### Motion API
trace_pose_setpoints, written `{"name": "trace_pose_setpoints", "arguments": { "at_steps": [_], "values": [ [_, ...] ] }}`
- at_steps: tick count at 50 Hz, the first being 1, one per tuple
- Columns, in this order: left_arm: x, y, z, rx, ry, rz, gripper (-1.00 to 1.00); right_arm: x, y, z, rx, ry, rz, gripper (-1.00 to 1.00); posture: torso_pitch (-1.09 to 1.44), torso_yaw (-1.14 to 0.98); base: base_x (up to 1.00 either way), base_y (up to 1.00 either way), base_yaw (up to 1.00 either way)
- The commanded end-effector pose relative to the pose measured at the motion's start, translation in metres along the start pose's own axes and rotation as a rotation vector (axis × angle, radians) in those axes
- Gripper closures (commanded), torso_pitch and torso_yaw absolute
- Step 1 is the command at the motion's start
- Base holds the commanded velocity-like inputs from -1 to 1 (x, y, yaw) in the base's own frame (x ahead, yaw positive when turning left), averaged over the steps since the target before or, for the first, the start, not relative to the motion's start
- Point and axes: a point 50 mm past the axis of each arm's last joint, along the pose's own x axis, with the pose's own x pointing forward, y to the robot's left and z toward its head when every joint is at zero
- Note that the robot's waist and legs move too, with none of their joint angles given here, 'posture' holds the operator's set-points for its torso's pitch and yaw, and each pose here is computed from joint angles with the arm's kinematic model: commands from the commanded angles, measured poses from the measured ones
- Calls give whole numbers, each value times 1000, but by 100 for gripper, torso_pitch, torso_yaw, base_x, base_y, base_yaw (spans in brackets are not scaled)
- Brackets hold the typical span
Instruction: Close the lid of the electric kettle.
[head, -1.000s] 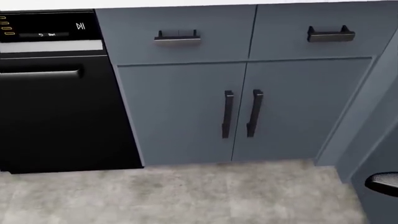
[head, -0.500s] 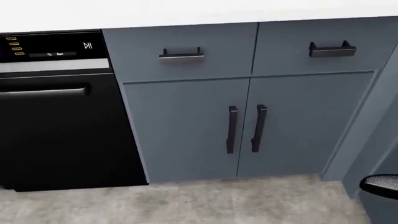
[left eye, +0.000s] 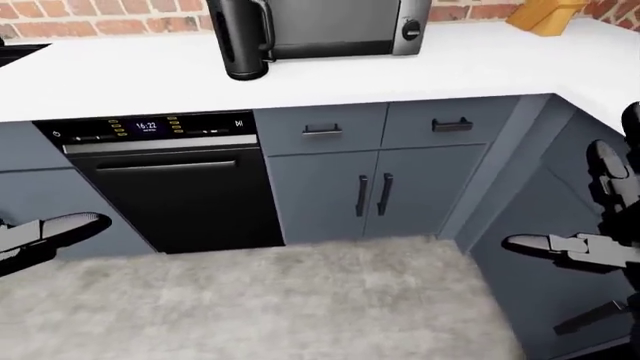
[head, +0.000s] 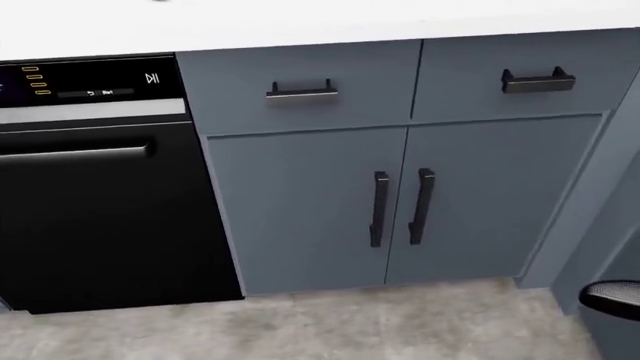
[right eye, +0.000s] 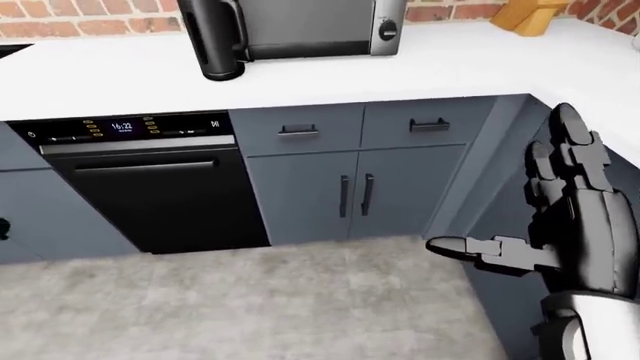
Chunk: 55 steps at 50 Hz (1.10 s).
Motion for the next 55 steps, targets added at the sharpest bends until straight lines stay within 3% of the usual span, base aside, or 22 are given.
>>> {"name": "trace_pose_setpoints", "arguments": {
  "at_steps": [1, 55],
  "values": [
    [0, 1, 10, 15, -66, 12, -100, -2, 1, 13, -21, -84, 5, -95, 0, 0, 0, 16, 0],
    [0, 1, 9, 18, -67, 12, -100, -2, 4, 8, -50, -71, 7, -95, 0, 0, 0, 16, 0]
  ]
}}
